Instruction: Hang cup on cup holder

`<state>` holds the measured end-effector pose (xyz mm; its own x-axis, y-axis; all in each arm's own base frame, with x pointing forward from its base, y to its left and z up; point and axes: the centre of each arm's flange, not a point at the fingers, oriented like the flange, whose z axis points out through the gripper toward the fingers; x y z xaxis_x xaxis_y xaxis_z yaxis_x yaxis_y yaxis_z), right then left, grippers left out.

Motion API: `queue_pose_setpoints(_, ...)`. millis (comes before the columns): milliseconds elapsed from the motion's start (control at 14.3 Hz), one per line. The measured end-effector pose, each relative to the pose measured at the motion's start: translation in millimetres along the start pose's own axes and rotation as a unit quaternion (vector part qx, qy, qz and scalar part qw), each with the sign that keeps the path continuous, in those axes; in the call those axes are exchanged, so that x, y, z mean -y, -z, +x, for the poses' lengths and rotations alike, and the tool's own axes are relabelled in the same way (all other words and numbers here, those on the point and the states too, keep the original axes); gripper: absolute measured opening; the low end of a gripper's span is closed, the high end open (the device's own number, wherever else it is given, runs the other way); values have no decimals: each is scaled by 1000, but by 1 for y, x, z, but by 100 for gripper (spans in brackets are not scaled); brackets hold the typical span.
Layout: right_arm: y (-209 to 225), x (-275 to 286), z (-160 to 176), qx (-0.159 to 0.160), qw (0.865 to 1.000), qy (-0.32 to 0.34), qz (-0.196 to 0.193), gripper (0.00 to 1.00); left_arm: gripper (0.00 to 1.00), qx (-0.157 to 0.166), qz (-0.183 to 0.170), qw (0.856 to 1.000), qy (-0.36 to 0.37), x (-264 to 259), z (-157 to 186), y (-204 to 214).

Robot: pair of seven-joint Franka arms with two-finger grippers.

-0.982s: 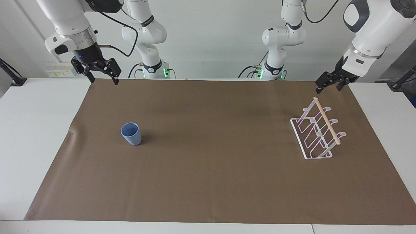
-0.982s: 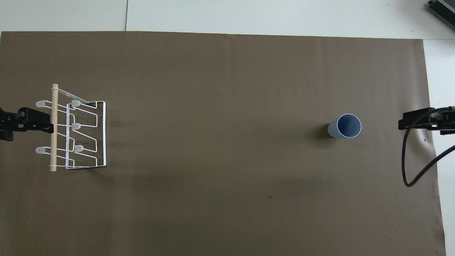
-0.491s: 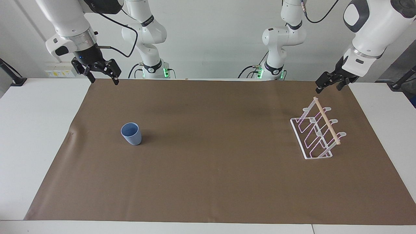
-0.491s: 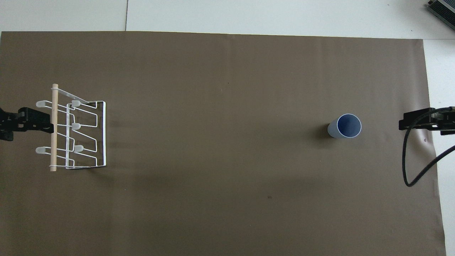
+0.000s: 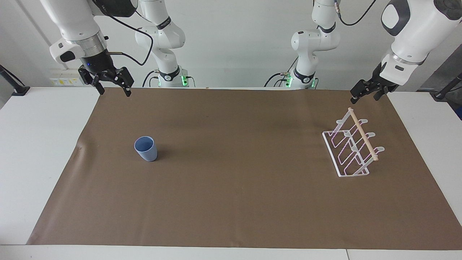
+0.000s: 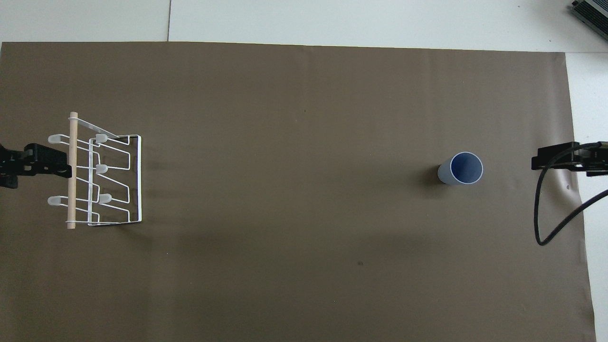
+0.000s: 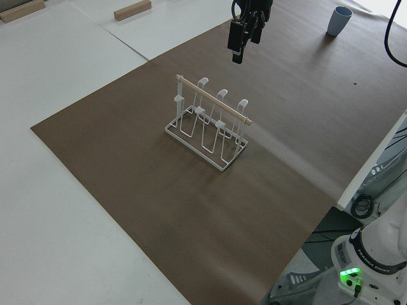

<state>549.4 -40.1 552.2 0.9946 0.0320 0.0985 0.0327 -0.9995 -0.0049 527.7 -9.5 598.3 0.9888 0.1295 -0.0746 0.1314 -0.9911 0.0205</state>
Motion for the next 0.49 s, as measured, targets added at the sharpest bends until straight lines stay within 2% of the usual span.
queue_pose_setpoints(491, -135, -21, 24, 31, 998, 51, 1, 100, 100, 0, 0, 1000, 0, 0, 0, 0)
